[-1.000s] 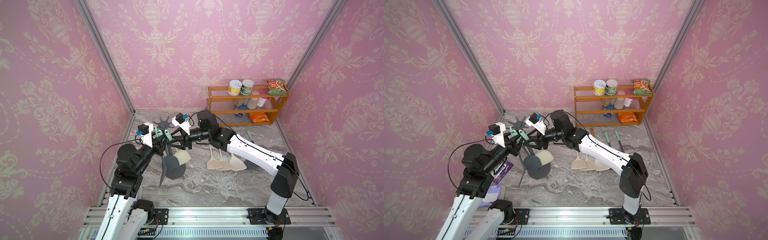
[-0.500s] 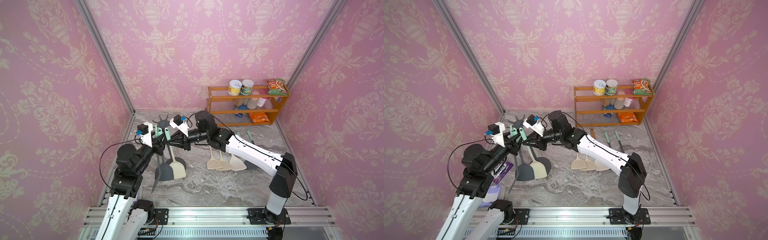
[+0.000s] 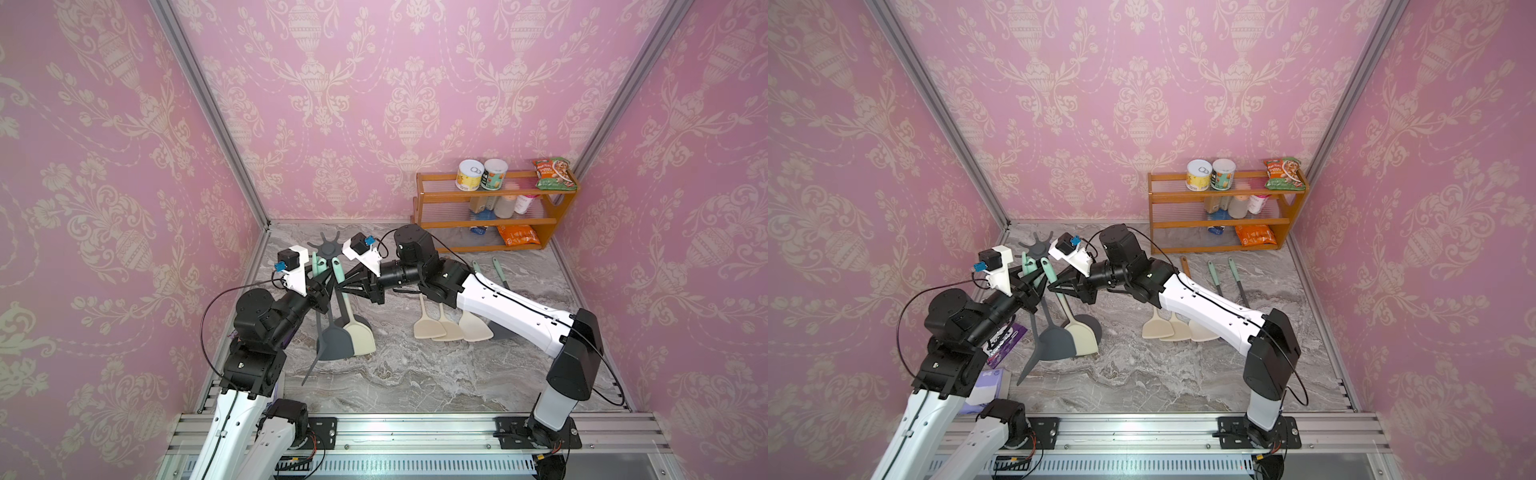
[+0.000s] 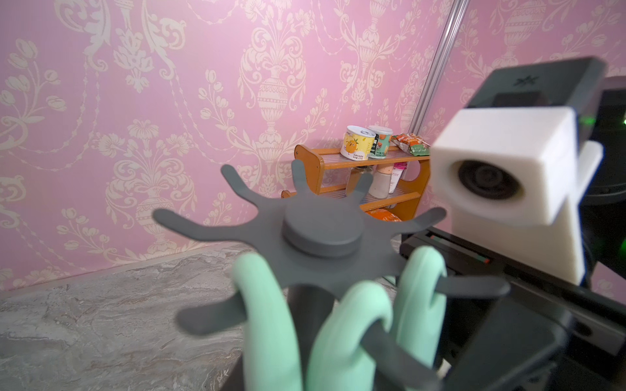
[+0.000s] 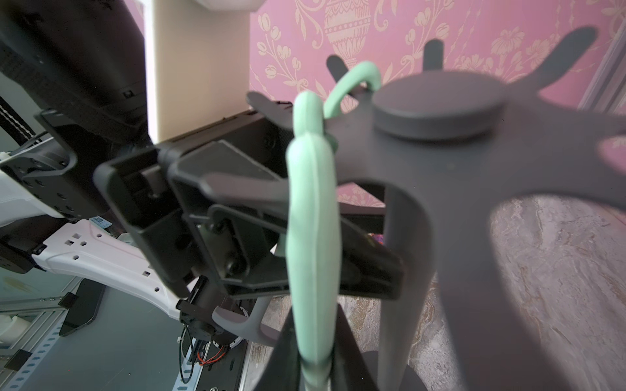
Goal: Take the spatula off the kitchen utensil rack
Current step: Take off the spatula from the rack.
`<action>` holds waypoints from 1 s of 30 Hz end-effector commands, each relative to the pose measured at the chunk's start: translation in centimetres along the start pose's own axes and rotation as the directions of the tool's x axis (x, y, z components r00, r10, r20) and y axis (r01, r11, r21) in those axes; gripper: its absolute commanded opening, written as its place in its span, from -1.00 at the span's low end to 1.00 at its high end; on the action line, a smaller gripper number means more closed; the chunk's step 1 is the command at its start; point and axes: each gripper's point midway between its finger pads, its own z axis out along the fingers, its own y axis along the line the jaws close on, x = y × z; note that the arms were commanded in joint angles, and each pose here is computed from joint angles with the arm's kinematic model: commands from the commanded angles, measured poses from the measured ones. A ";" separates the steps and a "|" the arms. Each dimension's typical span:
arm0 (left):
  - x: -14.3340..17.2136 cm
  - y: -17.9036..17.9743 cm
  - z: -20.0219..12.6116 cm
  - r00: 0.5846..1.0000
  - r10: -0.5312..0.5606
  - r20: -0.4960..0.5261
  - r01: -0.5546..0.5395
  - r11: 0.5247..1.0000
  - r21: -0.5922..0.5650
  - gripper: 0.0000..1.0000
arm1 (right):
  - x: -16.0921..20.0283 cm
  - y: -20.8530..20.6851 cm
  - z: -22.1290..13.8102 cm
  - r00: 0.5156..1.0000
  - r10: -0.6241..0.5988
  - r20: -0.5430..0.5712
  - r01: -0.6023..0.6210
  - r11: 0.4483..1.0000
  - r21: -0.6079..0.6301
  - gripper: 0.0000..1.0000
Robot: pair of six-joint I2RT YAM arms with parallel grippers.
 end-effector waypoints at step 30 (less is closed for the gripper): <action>-1.0 0.8 -0.1 0.999 0.044 0.017 -0.043 0.998 -0.054 -0.45 | -7.6 3.5 -9.1 0.962 0.053 0.266 -0.027 0.994 -0.102 -0.98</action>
